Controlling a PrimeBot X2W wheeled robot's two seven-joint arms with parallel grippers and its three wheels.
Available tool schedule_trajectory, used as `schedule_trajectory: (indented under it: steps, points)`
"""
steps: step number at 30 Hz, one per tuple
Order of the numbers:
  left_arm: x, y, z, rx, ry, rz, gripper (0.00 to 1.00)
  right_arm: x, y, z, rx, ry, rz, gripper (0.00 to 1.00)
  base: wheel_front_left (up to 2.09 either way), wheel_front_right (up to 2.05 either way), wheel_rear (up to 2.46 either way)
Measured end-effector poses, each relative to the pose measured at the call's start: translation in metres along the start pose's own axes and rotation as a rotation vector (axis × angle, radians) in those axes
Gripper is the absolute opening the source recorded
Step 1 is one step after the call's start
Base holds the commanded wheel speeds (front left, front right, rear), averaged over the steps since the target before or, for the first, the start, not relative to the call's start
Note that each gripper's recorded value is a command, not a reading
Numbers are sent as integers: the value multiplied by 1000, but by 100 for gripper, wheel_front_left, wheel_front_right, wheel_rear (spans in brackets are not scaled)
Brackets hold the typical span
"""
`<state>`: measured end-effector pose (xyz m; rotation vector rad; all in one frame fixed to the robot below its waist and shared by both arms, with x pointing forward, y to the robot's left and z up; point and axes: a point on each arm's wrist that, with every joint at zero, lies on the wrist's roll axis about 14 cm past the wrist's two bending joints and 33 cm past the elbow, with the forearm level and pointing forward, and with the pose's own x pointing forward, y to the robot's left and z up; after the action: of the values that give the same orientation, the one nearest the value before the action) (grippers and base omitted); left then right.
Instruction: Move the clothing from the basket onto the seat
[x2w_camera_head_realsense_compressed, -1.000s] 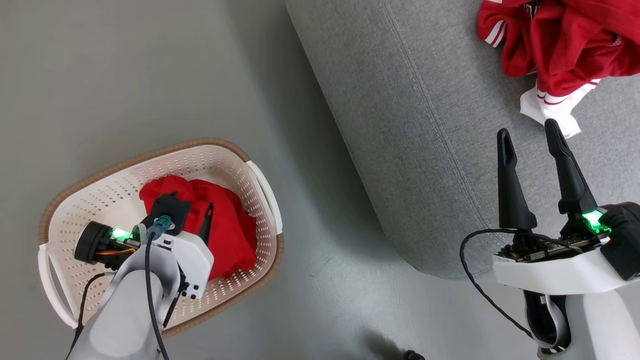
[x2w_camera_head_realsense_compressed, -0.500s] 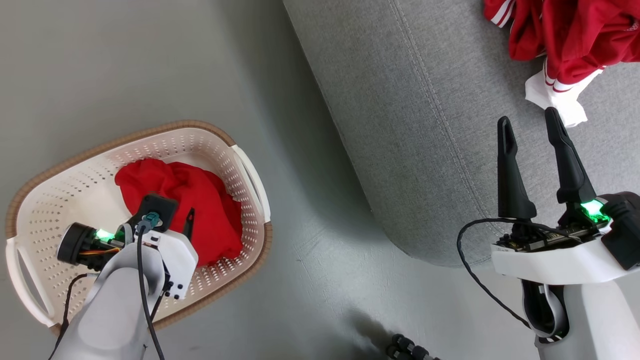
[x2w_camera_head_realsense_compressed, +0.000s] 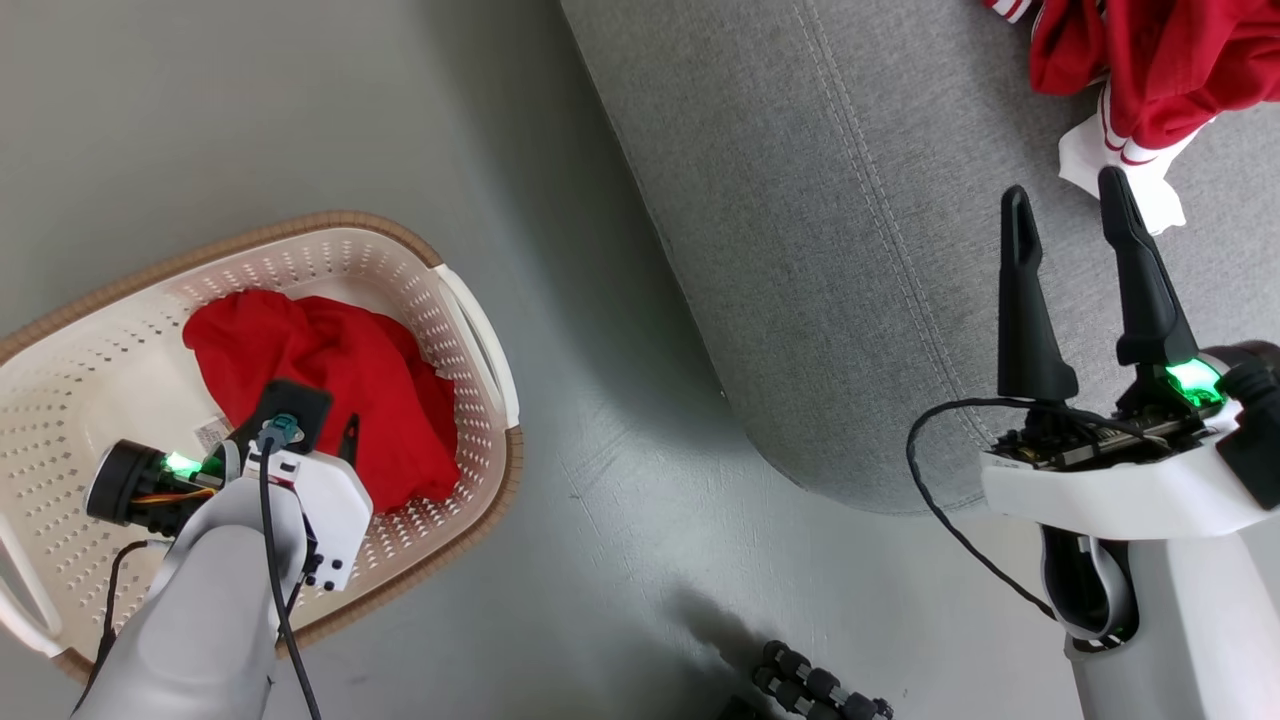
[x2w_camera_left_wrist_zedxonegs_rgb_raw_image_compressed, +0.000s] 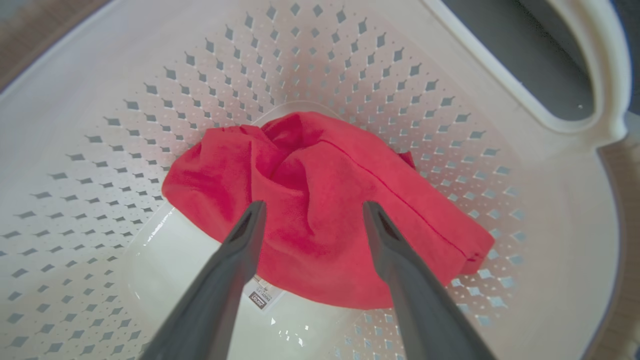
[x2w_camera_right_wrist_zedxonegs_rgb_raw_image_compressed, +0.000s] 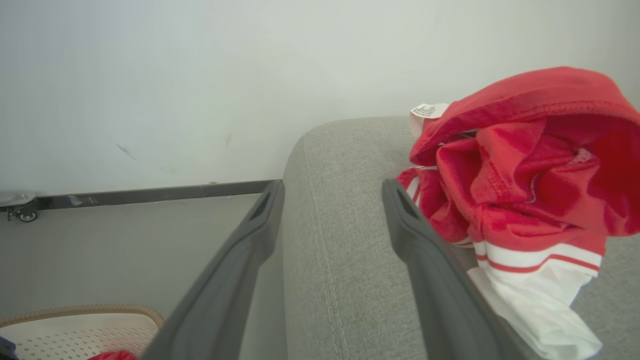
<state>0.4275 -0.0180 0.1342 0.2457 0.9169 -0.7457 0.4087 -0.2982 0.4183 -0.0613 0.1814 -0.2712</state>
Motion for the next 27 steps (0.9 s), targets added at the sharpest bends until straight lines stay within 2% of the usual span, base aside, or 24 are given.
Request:
schedule_trajectory:
  steps: [7, 13, 20, 27]
  points:
    - [11, 4, -5, -1, 25, -1, 100, 2, 2, -9, -9, 25, 6, 100, 0, 0, 0]
    - [17, -1, -18, -9, 59, -17, 100, 8, 3, -9, -20, 22, 9, 100, 0, 0, 0]
    - [27, -8, -8, -21, 38, -55, 100, 9, 4, -13, -19, 32, 12, 100, 0, 0, 0]
    - [29, -11, -24, -18, 79, -67, 100, 15, 7, -11, -27, 20, 20, 100, 0, 0, 0]
